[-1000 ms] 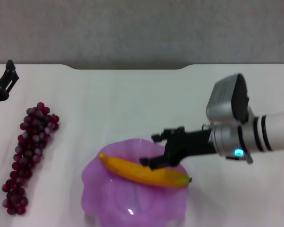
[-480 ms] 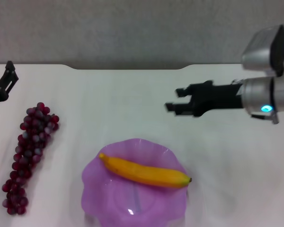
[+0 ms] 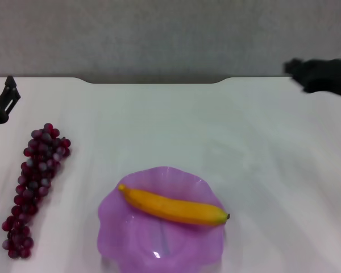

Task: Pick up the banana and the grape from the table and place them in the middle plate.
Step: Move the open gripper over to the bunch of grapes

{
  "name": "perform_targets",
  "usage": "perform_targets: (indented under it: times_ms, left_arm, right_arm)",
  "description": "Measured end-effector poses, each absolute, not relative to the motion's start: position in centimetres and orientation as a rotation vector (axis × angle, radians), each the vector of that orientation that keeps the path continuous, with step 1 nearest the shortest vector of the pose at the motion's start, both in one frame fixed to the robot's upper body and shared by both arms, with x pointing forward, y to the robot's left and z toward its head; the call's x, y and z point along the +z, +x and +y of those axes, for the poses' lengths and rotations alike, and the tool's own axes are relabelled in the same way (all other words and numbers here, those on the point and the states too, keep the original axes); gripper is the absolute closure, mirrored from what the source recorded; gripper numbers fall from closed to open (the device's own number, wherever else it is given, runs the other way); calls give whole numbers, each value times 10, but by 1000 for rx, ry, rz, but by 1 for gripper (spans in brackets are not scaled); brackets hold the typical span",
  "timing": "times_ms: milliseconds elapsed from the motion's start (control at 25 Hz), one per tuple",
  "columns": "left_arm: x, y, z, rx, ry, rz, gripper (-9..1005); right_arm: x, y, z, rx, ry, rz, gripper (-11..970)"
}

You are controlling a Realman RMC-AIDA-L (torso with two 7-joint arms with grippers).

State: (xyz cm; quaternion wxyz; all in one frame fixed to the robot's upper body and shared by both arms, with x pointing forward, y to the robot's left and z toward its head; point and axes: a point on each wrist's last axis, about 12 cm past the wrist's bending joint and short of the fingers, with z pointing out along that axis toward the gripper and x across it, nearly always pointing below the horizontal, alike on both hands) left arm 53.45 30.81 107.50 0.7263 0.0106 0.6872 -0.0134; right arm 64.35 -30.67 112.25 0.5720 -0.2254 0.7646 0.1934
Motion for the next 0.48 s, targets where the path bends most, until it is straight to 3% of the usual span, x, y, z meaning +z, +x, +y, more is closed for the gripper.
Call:
perform_targets:
  times_ms: [280,480]
  left_arm:
    - [1075,535,308,-30,24,1516,107]
    - [1075,537,307,-38,22,1517,108]
  right_arm:
    - [1117,609,-342,390,-370,1557,923]
    - [1100,584,-351,319,-278,1441,933]
